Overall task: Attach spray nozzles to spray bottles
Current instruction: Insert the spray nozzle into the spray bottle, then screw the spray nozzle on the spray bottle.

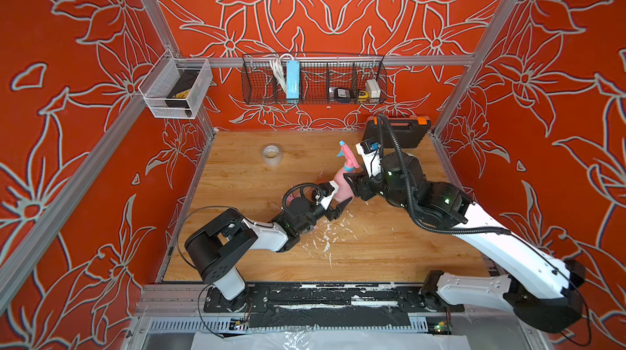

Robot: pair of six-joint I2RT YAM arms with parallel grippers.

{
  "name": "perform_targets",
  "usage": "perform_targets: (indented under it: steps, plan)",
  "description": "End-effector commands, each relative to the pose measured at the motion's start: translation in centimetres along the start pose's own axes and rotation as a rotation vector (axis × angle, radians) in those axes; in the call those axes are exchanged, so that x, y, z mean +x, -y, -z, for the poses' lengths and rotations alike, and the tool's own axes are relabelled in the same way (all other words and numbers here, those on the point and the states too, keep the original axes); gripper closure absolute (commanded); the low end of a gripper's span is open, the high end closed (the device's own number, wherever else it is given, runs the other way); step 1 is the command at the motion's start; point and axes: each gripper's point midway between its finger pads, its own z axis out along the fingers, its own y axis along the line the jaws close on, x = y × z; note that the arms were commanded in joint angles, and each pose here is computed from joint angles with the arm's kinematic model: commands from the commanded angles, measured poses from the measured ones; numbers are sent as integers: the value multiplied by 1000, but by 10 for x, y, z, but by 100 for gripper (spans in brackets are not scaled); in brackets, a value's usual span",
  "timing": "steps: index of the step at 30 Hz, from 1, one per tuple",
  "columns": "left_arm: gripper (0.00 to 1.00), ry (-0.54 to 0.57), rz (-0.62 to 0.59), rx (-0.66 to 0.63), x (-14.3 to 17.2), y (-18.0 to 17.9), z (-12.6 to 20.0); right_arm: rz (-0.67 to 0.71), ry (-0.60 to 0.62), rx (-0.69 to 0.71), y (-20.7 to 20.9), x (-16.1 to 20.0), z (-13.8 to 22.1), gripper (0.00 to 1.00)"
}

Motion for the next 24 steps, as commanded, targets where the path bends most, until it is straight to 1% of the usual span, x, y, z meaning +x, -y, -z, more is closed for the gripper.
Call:
perform_targets:
  steps: [1, 7, 14, 21, 24]
  plan:
    - [60, 50, -22, -16, -16, -5, -4, 19, -7, -24, -2, 1, 3, 34]
    - [60, 44, -24, -16, -14, -5, -3, 18, -7, -54, -8, -2, 3, 39]
    - [60, 45, -24, -18, -15, -5, -2, 8, -16, -101, -19, -6, -4, 46]
    - [60, 45, -21, -16, -14, -5, -2, -4, -28, -153, -33, -8, -13, 48]
    - [60, 49, -18, -19, -15, -6, -1, 2, -26, -156, -33, -8, -8, 49]
